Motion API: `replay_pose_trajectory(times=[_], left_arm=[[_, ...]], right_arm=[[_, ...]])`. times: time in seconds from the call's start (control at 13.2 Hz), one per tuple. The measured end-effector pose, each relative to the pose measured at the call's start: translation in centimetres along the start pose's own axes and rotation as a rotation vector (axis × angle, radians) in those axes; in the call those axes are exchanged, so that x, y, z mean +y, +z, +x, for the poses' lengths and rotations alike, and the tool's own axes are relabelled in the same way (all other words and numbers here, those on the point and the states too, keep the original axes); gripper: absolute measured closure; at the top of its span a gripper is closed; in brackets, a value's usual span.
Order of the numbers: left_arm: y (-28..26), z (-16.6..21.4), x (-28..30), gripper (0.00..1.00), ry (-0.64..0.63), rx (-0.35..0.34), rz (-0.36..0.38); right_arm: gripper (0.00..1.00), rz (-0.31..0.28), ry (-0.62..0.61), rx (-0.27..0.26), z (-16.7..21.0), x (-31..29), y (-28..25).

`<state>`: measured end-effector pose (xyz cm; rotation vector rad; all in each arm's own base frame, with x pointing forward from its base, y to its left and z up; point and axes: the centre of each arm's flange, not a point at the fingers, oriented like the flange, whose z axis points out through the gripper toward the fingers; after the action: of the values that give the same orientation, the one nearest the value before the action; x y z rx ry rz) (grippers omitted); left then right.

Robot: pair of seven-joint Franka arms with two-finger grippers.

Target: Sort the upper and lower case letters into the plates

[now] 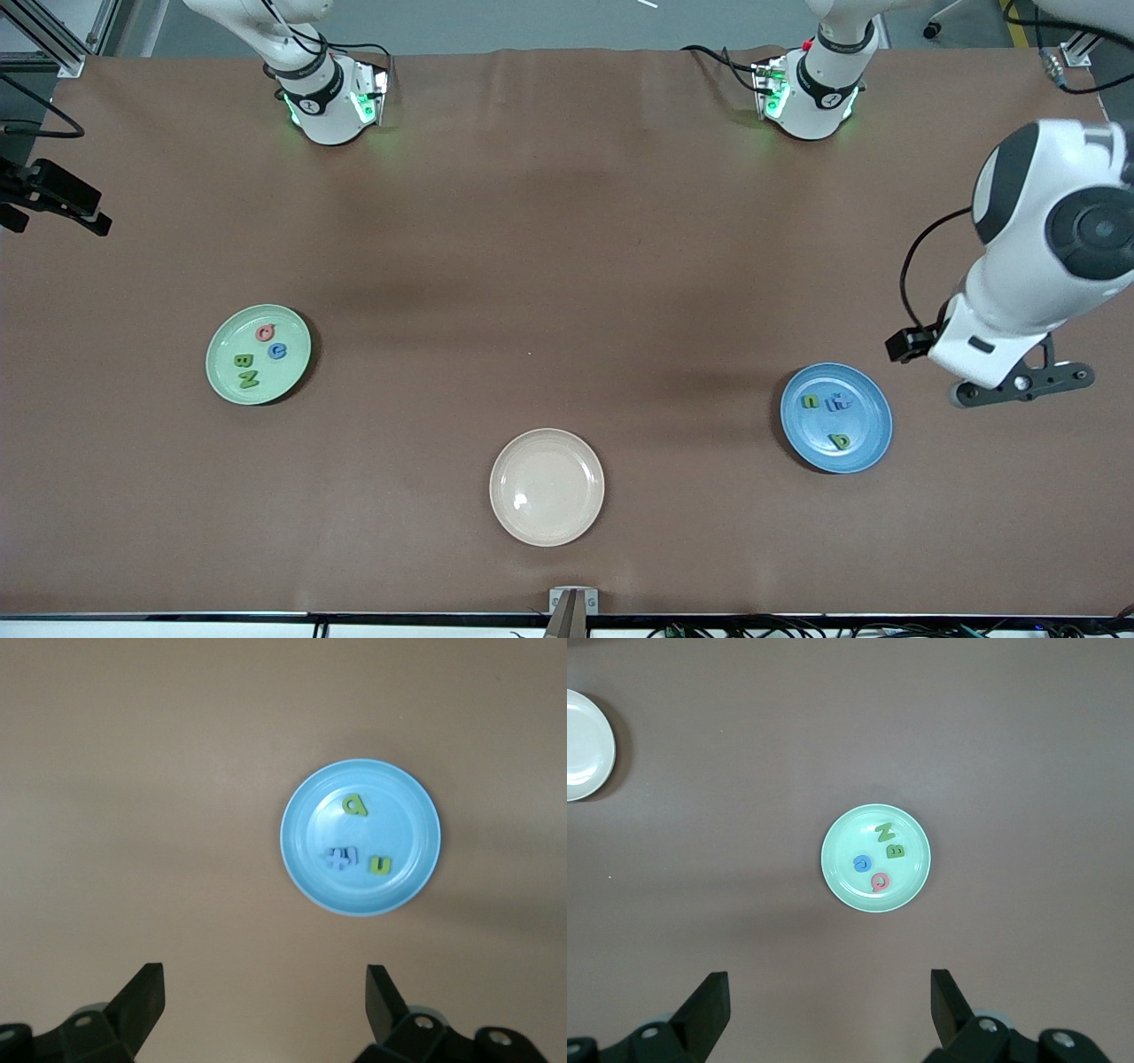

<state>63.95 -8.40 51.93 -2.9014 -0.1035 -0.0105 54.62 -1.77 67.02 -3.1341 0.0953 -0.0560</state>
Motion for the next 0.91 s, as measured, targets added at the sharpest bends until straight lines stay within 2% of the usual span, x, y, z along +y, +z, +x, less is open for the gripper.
replay_pose_trajectory(times=[0.08, 0.23, 0.38, 0.6, 0.75, 0.91], left_arm=[[-1.5, -0.5, -1.1, 0.00, 0.008, 0.003, -0.023], [-4.2, -1.8, -3.6, 0.00, 0.000, -0.009, -0.113], [-6.9, -3.0, -5.9, 0.00, -0.023, 0.010, -0.181], [-10.2, -5.2, -6.4, 0.00, -0.030, 0.036, -0.172], [-11.2, -6.9, -5.9, 0.00, -0.017, -0.007, -0.153], [-11.2, -7.6, -6.9, 0.00, 0.044, -0.036, -0.195]], right_arm=[[0.00, 0.000, 0.000, 0.000, 0.0, 0.0, 0.0], [0.00, 0.000, 0.000, 0.000, 0.0, 0.0, 0.0], [0.00, 0.000, 0.000, 0.001, 0.0, 0.0, 0.0], [0.00, 0.000, 0.000, 0.001, 0.0, 0.0, 0.0], [0.00, 0.000, -0.001, 0.001, 0.0, 0.0, 0.0], [0.00, 0.000, -0.001, 0.002, 0.0, 0.0, 0.0]])
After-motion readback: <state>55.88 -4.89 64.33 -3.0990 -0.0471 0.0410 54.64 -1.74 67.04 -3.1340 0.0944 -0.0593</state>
